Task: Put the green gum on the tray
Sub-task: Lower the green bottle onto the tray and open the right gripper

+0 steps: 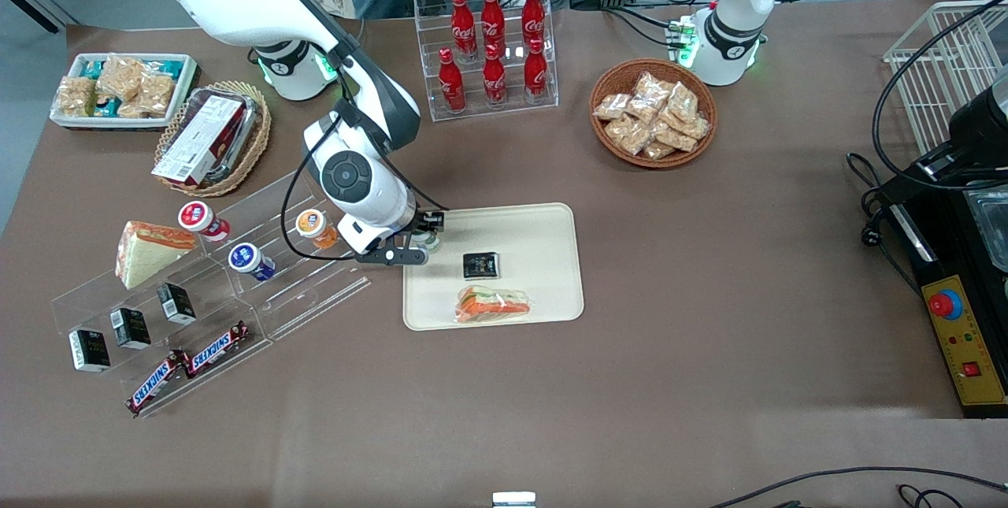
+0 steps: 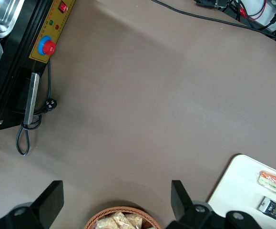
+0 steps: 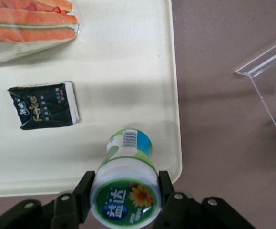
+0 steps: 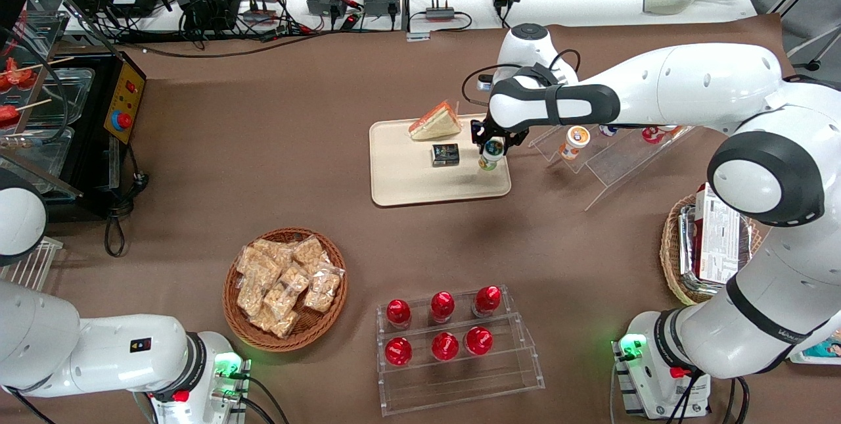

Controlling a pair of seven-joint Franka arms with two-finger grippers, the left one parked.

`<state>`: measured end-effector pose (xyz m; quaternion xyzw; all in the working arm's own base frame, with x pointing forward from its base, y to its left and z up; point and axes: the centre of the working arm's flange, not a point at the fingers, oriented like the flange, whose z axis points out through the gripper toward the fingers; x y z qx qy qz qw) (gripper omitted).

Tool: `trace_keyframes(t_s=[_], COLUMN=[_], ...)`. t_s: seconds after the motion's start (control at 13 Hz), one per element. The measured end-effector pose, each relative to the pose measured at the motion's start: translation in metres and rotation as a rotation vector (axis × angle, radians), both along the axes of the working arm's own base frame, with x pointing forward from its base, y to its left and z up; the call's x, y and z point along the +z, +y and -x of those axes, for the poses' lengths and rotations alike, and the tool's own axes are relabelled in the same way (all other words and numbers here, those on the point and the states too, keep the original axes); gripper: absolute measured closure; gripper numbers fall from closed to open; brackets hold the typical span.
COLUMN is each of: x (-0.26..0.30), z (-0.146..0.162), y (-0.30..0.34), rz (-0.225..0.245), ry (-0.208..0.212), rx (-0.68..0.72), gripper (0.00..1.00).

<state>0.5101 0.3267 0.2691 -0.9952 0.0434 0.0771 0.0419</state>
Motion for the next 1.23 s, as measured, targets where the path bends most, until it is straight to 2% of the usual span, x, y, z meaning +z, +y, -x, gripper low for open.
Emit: trace_keyframes(t_s=[0.54, 0.77, 0.85, 1.08, 1.23], x=[-0.033, -0.038, -0.037, -0.035, -0.027], z=[0.003, 0.002, 0.001, -0.002, -0.008], y=[0.005, 0.006, 0.006, 0.005, 0.005], rz=[0.007, 0.007, 0.009, 0.019, 0.013], ry=[0.013, 0.004, -0.001, -0.019, -0.039], rx=[0.008, 0.007, 0.01, 0.026, 0.022], gripper=[0.41, 0.41, 0.34, 0.04, 0.0])
